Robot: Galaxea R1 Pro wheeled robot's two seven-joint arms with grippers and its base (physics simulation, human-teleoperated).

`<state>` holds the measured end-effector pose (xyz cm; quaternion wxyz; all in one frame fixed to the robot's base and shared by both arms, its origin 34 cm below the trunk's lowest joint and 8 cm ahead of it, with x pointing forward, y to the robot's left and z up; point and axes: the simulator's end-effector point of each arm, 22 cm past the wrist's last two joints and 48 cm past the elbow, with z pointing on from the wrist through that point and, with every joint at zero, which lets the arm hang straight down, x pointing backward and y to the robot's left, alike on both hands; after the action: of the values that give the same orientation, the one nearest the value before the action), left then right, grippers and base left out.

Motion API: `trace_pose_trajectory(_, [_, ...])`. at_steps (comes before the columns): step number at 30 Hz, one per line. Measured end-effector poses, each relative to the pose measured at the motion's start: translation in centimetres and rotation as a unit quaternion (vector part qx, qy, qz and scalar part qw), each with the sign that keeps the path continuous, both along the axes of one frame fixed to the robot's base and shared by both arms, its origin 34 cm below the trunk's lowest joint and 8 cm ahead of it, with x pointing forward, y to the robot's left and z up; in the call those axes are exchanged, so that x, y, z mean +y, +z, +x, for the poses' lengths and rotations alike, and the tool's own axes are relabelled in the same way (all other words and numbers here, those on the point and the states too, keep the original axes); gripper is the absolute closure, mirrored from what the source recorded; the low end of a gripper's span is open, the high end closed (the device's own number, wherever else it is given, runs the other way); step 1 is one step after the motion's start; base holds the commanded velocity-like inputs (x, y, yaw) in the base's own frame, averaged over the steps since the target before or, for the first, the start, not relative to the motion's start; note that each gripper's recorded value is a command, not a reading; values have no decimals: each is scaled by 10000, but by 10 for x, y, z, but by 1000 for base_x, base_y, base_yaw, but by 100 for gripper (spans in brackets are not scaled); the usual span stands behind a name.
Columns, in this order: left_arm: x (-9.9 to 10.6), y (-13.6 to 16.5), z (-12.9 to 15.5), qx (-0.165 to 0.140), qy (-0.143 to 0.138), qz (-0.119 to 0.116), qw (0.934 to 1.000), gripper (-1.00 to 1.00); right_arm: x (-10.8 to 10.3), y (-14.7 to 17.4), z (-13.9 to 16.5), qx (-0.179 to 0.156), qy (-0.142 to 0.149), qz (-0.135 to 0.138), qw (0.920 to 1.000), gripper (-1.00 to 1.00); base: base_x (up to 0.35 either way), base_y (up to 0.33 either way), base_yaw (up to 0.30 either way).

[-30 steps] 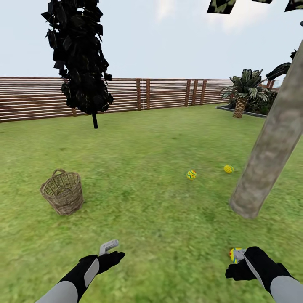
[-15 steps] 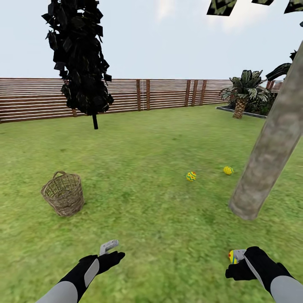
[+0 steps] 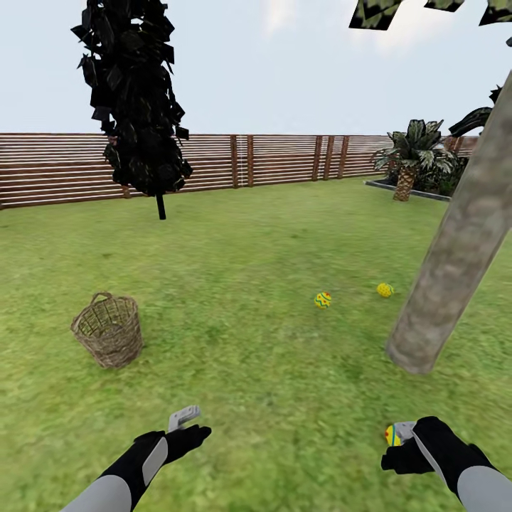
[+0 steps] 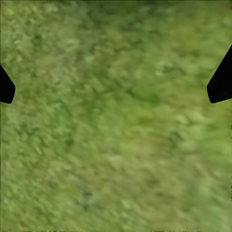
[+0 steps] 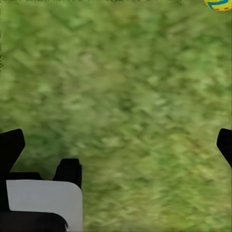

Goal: Take the three Easter eggs out of the wicker basket on the lawn in the garden, then place them on the lawn next to a single tree (choose any tree) so that all three eggs are next to the same tree and none are left in the basket.

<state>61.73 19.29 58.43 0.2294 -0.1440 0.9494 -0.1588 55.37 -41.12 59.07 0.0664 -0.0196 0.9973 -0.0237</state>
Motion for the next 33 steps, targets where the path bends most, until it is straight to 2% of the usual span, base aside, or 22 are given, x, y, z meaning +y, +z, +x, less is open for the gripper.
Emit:
trace_pose_trajectory(29, [-1,44,-1,22,12,9,10000,-100,-2,45,-1,5,-9,-11,10000,-100,0,0,0])
trace_pose_trajectory(33, [-8,51,-2,22,-10,-32,10000,-100,-2,51,-1,5,-9,-9,10000,-100,0,0,0])
